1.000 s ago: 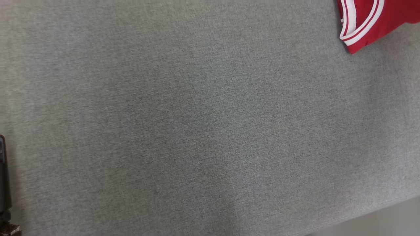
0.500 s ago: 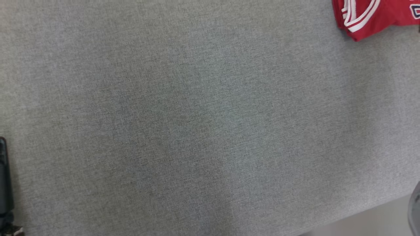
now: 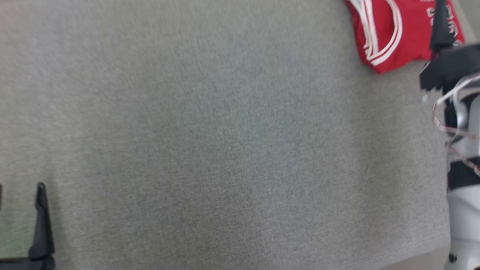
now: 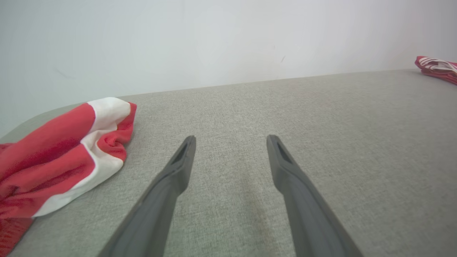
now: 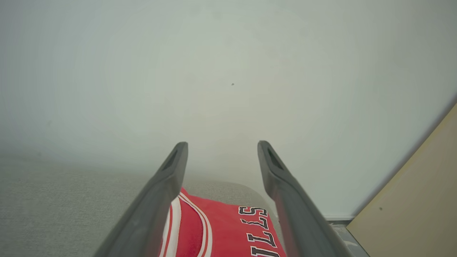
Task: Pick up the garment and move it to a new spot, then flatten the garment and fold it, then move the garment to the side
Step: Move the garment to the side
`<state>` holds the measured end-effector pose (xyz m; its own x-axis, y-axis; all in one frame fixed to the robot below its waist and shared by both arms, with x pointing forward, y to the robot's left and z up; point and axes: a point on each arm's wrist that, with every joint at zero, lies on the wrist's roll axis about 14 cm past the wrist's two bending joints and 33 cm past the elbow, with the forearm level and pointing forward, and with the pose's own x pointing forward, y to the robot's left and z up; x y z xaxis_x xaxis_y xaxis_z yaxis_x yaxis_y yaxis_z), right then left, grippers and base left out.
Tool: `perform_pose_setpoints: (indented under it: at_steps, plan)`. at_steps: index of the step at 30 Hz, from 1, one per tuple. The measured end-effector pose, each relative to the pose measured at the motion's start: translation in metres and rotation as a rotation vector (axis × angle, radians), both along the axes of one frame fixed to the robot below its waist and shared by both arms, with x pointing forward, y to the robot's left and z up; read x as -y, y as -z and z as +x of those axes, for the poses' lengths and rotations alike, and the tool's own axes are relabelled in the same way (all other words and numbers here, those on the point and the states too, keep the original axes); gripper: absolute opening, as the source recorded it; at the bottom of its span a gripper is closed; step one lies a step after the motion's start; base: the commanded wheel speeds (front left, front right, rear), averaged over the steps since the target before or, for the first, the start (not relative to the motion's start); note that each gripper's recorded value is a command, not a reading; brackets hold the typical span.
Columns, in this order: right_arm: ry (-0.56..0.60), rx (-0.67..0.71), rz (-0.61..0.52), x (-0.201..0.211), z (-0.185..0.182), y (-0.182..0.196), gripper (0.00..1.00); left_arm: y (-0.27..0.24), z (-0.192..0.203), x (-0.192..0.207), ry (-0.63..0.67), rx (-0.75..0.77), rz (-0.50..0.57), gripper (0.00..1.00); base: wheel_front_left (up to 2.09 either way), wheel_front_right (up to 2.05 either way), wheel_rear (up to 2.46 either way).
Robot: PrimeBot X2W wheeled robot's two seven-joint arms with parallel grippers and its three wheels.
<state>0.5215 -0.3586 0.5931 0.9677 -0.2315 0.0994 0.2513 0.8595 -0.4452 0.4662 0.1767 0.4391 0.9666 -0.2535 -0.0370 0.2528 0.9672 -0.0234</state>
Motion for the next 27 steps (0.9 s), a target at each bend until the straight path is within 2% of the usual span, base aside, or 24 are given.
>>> perform_pose_setpoints:
  at_steps: [6,15,20,27]
  plan:
    - [-0.052,0.036,0.075,-0.015,-0.037,-0.009,1.0,-0.012,-0.028,0.0,-0.034,-0.008,-0.007,1.0,0.0,0.0,0.0]
    - [-0.117,0.039,0.17,-0.03,-0.099,0.002,1.0,-0.039,-0.073,0.0,-0.084,0.032,-0.02,1.0,0.0,0.0,0.0]
    - [-0.182,0.095,0.209,-0.05,-0.121,-0.01,1.0,-0.06,-0.091,-0.009,-0.122,0.09,-0.02,1.0,0.0,0.0,0.0]
    - [-0.244,0.119,0.305,-0.084,-0.148,0.008,1.0,-0.075,-0.109,-0.02,-0.17,0.135,-0.025,1.0,0.0,0.0,0.0]
